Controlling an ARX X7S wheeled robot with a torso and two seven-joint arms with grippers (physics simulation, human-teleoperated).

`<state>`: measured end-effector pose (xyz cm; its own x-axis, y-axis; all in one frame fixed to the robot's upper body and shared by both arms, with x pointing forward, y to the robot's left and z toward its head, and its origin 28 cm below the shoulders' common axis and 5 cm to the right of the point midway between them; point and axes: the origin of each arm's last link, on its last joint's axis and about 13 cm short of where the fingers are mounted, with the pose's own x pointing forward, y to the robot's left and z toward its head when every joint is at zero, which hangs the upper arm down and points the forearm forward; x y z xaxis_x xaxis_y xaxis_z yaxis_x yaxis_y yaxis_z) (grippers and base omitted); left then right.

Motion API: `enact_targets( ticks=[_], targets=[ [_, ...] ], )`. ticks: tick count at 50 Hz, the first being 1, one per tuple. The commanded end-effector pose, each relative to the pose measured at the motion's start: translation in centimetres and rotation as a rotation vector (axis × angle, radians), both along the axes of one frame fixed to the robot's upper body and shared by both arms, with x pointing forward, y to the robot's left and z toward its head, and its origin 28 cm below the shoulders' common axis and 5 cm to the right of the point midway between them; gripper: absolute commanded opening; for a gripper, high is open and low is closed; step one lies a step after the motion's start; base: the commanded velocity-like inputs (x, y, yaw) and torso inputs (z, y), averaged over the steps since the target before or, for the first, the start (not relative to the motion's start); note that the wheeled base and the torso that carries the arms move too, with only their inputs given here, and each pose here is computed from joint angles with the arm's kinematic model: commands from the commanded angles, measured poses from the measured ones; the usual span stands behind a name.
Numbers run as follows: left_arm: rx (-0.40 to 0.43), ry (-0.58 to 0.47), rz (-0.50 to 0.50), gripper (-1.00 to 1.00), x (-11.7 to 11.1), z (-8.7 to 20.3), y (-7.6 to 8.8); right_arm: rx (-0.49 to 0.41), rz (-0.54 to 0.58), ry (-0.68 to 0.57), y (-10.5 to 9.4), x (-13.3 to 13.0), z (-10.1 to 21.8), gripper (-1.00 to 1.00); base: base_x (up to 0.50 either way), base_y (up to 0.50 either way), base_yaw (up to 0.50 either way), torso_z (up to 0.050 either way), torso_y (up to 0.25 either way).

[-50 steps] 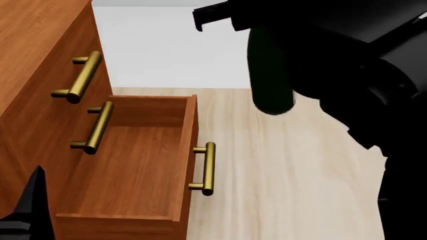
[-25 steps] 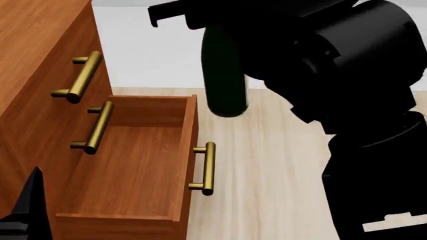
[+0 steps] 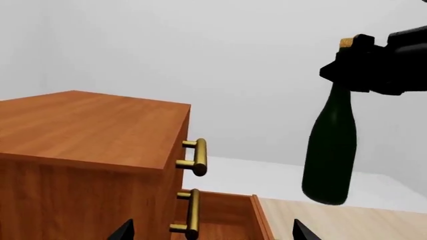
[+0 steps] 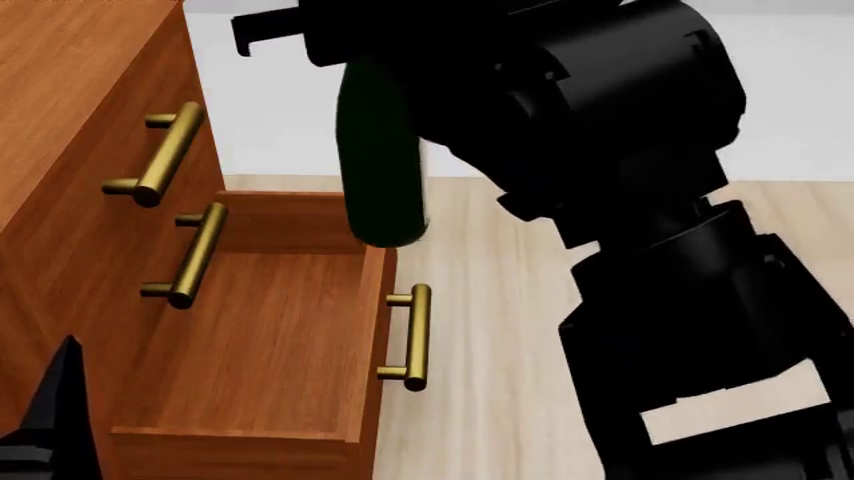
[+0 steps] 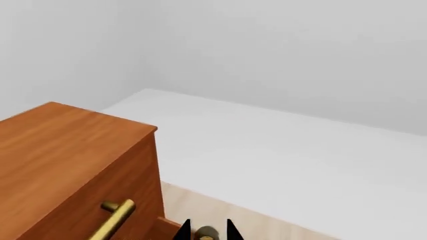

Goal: Put the wine bottle in the bottom drawer of the cabinet.

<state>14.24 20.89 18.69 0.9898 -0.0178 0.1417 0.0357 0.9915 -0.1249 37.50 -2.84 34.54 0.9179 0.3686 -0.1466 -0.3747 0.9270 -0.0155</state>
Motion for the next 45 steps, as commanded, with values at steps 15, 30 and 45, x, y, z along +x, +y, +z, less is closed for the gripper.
enact_targets(
  ticks=[15,30,45],
  targets=[
    [0.002,-0.003,0.003,1.0,0.0,0.0,0.1,0.004,0.095,0.034,3.4,0.6,-0.4,-1.0,0.0,0.0,0.0,0.0,0.001],
    [-0.001,0.002,0.008,1.0,0.1,-0.1,0.3,0.051,0.162,0.061,4.8,1.2,-1.5,-1.0,0.0,0.0,0.0,0.001,0.001],
    [-0.008,-0.001,0.006,1.0,0.0,0.0,0.5,0.093,0.186,0.102,5.1,1.3,-1.8,-1.0,0.0,0.0,0.0,0.0,0.001]
  ],
)
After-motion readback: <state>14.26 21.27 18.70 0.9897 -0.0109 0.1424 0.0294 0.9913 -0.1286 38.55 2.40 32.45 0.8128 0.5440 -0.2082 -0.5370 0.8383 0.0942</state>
